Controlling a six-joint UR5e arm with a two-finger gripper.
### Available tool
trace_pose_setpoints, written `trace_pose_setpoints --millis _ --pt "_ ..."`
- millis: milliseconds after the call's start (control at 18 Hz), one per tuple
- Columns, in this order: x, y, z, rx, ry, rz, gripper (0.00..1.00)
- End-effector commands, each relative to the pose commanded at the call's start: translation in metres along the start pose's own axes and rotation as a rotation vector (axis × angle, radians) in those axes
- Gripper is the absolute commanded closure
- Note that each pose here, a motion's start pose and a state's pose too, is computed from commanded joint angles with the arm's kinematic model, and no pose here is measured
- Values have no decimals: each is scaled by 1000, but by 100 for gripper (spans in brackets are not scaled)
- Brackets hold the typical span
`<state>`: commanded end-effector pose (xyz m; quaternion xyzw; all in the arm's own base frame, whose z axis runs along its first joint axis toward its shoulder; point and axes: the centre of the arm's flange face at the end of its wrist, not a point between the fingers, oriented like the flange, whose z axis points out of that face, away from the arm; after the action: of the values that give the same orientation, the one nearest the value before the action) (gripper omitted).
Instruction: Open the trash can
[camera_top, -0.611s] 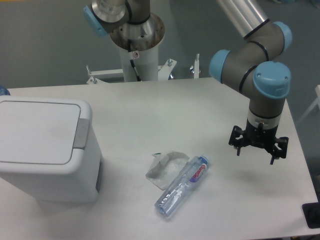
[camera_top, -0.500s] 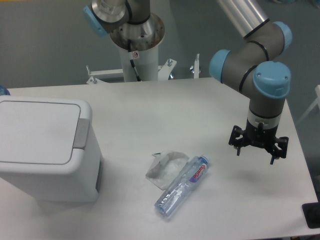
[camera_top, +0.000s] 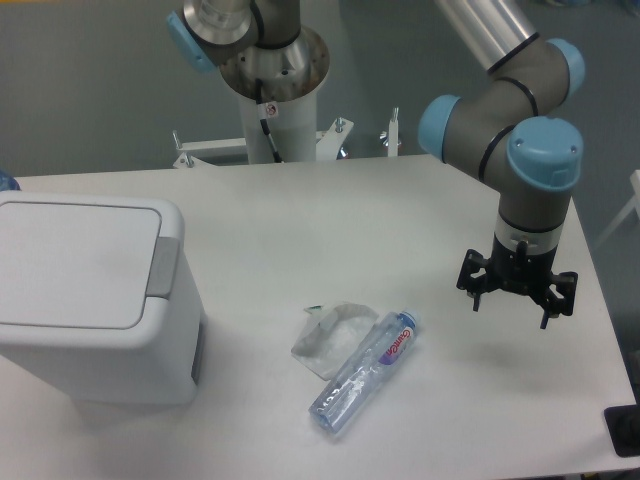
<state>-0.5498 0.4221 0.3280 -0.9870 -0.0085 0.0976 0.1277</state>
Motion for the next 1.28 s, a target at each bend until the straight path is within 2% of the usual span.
trace_pose_setpoints --millis 222,444,667,1167,1278 --pt "13 -21 -10 60 20 -107 0" --pt "50 -69 -15 85 32 -221 0" --pt "69 -115 -45 164 36 -300 0" --pt "114 -151 -135 375 163 -436 0" --pt "136 -161 -155 406 190 -438 0"
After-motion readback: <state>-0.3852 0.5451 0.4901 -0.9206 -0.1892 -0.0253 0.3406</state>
